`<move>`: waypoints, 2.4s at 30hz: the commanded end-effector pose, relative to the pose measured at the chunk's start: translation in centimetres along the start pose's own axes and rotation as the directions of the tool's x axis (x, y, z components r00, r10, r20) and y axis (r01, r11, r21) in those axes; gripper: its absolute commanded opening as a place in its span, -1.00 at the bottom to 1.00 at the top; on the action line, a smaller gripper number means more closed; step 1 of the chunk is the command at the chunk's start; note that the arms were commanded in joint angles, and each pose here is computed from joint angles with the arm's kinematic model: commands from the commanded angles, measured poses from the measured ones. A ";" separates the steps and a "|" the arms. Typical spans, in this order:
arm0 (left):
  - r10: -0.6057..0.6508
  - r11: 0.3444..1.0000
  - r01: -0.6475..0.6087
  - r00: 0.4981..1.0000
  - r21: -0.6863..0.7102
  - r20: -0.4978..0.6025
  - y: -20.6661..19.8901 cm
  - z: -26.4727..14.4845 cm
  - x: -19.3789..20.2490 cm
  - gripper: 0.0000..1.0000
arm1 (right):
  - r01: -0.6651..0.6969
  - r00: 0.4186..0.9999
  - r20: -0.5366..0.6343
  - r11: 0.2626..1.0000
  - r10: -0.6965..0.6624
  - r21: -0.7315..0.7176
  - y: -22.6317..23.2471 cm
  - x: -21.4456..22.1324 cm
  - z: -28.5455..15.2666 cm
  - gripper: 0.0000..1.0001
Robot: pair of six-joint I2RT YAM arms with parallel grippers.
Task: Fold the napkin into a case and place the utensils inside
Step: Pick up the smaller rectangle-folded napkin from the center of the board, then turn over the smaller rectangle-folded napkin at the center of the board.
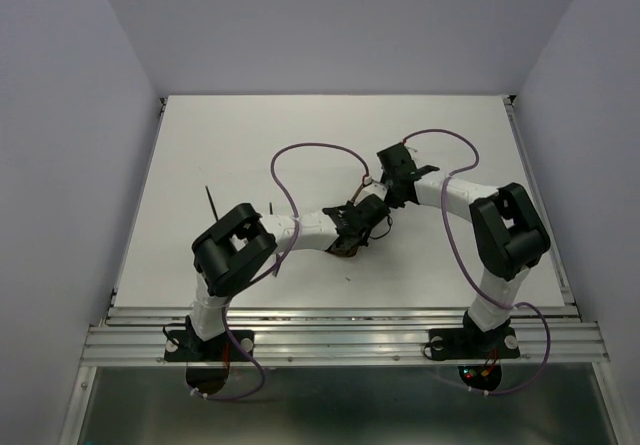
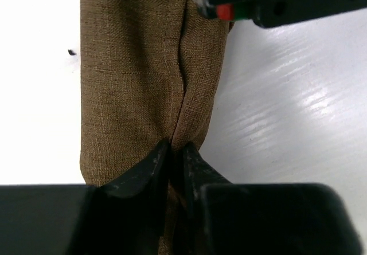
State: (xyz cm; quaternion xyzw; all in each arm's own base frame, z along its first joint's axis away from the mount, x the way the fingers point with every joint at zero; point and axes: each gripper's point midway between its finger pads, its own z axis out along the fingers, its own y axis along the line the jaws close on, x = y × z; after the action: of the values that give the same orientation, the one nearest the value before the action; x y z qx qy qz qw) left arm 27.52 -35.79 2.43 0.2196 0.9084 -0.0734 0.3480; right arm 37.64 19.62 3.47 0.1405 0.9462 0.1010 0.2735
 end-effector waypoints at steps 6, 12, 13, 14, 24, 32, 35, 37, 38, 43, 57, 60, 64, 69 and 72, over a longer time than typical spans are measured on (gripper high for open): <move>0.101 0.993 -0.108 0.987 -0.044 -0.126 0.4 1.9 4.0 -0.98 | 0.001 1.000 0.009 0.999 -0.001 -0.033 0.2 0.0 -2.7 -0.02; 0.115 0.988 -0.103 0.987 0.111 -0.111 -2.0 0.4 2.6 -1.00 | -0.028 0.997 0.066 0.997 0.032 -0.066 -0.4 -2.6 -5.7 0.64; 0.117 0.981 -0.097 0.987 0.167 -0.114 -2.9 0.0 2.4 -1.00 | -0.031 0.997 0.067 0.996 0.036 -0.080 -0.4 -2.9 -6.2 0.74; 0.116 0.976 -0.094 0.988 0.197 -0.104 -3.3 -0.4 1.8 -1.00 | -0.047 0.996 0.074 0.996 0.053 -0.080 -1.0 -3.5 -6.5 0.76; 0.104 0.887 -0.041 0.988 0.460 -0.113 -6.4 -3.0 0.1 -1.00 | -0.138 0.976 0.162 0.988 0.148 -0.071 -5.7 -6.5 -10.1 0.89; 0.101 0.762 0.012 0.985 0.647 -0.137 -8.4 -4.9 -0.6 -1.00 | -0.202 0.954 0.219 0.979 0.204 -0.031 -9.7 -7.0 -12.2 0.89; 0.092 0.731 0.032 0.985 0.681 -0.145 -8.7 -5.3 -1.0 -1.00 | -0.217 0.946 0.242 0.976 0.214 -0.016 -10.8 -7.5 -13.0 0.90; 0.081 0.711 0.047 0.986 0.702 -0.148 -9.0 -5.6 -1.3 -1.00 | -0.234 0.941 0.250 0.972 0.228 -0.003 -11.9 -7.7 -13.3 0.90; 0.078 0.690 0.056 0.985 0.721 -0.151 -9.2 -6.0 -1.5 -1.00 | -0.240 0.940 0.249 0.971 0.234 -0.004 -12.1 -7.7 -13.4 0.89; 0.041 0.599 0.112 0.985 0.793 -0.170 -9.8 -7.2 -2.4 -1.00 | -0.275 0.926 0.266 0.961 0.266 -0.004 -13.8 -8.0 -14.0 0.90; -0.029 0.333 0.248 0.967 0.910 -0.253 -11.1 -8.7 -3.6 -1.00 | -0.282 0.926 0.263 0.959 0.272 0.000 -15.0 -7.7 -14.5 0.91; -0.046 0.307 0.260 0.965 0.915 -0.259 -11.2 -8.7 -4.3 -1.00 | -0.278 0.931 0.247 0.960 0.270 -0.001 -15.0 -7.3 -14.2 0.89; -0.078 0.266 0.290 0.957 0.919 -0.280 -10.7 -8.6 -4.8 -1.00 | -0.274 0.934 0.240 0.962 0.265 0.007 -15.3 -6.7 -14.0 0.90; -0.126 0.224 0.358 0.933 0.907 -0.337 -9.5 -7.6 -4.6 -1.00 | -0.270 0.935 0.238 0.963 0.263 -0.002 -15.1 -6.5 -14.2 0.89; -0.163 0.182 0.367 0.926 0.912 -0.340 -8.5 -7.0 -4.8 -1.00 | -0.270 0.937 0.232 0.963 0.262 0.002 -15.2 -6.3 -14.0 0.89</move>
State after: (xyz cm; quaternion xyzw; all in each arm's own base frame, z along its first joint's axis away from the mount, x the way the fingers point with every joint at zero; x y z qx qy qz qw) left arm 22.19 -43.68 9.61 0.2347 0.7483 -0.6188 0.0443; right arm 31.88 1.85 13.27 0.2916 0.8859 0.1003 0.3465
